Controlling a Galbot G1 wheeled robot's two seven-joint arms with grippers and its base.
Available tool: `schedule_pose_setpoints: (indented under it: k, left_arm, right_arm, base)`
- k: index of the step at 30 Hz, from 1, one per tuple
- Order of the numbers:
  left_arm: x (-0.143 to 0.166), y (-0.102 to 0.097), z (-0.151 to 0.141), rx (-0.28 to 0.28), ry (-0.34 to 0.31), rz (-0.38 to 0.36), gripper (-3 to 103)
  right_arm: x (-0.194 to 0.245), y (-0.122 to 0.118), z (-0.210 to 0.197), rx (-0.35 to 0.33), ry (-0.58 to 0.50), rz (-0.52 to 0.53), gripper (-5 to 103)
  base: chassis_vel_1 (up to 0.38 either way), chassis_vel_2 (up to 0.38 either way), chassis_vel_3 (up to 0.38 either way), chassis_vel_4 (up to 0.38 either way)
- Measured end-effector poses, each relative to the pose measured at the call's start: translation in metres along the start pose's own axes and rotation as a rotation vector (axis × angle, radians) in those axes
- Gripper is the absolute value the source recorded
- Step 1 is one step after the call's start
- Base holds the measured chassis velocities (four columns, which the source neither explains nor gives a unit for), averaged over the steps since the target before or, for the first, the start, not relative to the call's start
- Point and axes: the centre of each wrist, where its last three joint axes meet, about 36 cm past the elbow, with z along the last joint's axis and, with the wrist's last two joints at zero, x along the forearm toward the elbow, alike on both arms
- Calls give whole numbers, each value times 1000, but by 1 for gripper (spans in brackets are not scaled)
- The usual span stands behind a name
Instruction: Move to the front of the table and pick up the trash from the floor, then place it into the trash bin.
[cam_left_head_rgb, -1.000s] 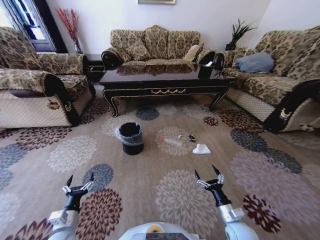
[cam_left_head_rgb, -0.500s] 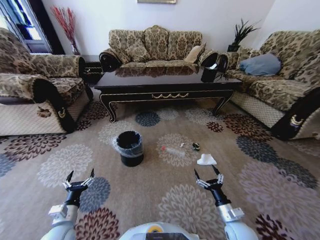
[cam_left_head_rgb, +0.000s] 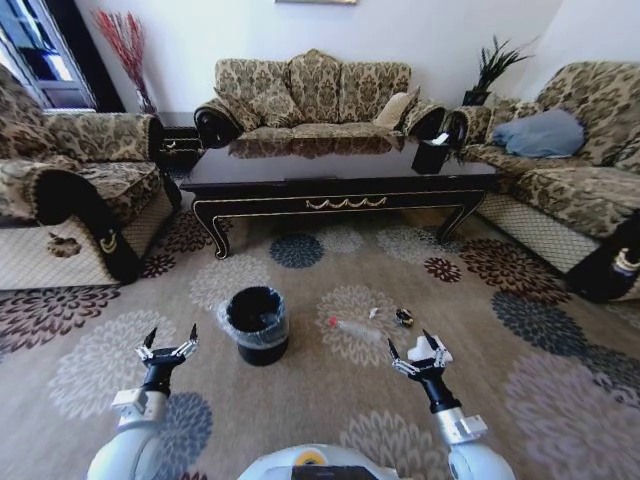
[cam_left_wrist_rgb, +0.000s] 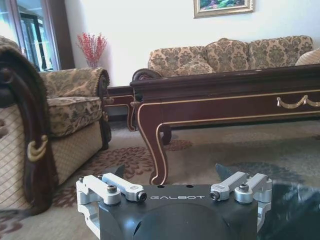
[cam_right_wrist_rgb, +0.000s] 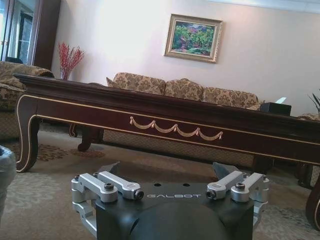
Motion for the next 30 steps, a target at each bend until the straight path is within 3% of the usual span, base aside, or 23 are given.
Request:
schedule_pose_setpoints:
  k: [9, 12, 14, 17, 19, 20, 23, 24, 25, 30]
  left_arm:
    - [-6, 0, -4, 7, 20, 10, 100]
    - [-7, -3, -2, 36, 74, 13, 100]
    - [-11, -11, -17, 74, 136, 25, 100]
    - [-14, -16, -34, 79, 158, 29, 100]
    - [-15, -24, -72, 102, 228, 58, 100]
    - [-15, -24, -72, 102, 228, 58, 100]
    - [-14, -31, -104, 73, 363, 123, 100]
    - [-16, -32, -109, 71, 410, 140, 100]
    - [-16, -32, -109, 71, 410, 140, 100]
    - [-33, -32, -109, 19, 530, 154, 100]
  right_arm:
    - [-2, 3, 1, -4, -4, 7, 100]
    - [-1, 4, 2, -10, -10, 10, 100]
    - [0, 3, 3, -2, -12, 8, 100]
    - [-1, 2, 3, 1, -14, 10, 100]
    - [-1, 3, 4, 2, -14, 14, 100]
    - [-1, 3, 4, 2, -14, 14, 100]
    - [0, 5, 6, 6, -10, 17, 100]
    - [0, 5, 7, 6, -11, 18, 100]
    - [0, 5, 7, 6, -11, 18, 100]
    - [0, 4, 7, 10, -12, 27, 100]
  base:
    - [-175, 184, 188, -183]
    - [-112, 132, 94, -141]
    - [-35, 62, 60, -22]
    - [0, 0, 0, 0]
    - [33, -52, -5, 24]
    - [33, -52, 7, 9]
    - [0, 0, 0, 0]
    - [0, 0, 0, 0]
    - [0, 0, 0, 0]
    - [0, 0, 0, 0]
